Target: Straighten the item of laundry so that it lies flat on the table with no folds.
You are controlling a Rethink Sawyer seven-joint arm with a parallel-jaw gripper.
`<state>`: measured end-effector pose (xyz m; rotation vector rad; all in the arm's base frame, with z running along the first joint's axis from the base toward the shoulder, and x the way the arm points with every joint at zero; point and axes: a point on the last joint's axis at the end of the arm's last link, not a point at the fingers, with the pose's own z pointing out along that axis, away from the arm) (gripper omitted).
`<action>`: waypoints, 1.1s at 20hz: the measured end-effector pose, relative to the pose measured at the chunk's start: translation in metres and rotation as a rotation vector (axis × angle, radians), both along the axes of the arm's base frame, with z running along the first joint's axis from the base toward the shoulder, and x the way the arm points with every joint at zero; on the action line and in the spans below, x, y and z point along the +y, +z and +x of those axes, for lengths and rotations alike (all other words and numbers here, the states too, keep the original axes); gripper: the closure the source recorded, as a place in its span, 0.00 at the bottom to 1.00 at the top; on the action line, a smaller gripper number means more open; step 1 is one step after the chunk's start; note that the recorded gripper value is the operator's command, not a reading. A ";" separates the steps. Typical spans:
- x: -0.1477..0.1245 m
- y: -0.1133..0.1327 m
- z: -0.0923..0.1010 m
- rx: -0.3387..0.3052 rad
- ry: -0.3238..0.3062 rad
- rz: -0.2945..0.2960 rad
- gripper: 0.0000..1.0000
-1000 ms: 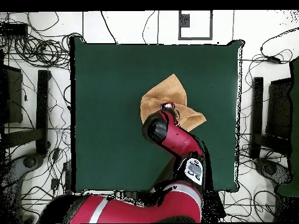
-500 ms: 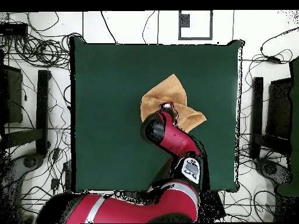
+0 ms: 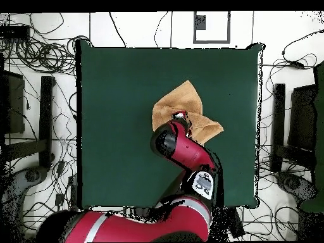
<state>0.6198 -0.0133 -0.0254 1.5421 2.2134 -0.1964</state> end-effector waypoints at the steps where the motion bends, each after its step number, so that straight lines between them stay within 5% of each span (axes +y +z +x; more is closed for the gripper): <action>1: 0.000 0.000 -0.001 0.003 0.004 -0.007 0.00; 22: 0.000 0.001 -0.004 0.007 0.012 -0.023 0.00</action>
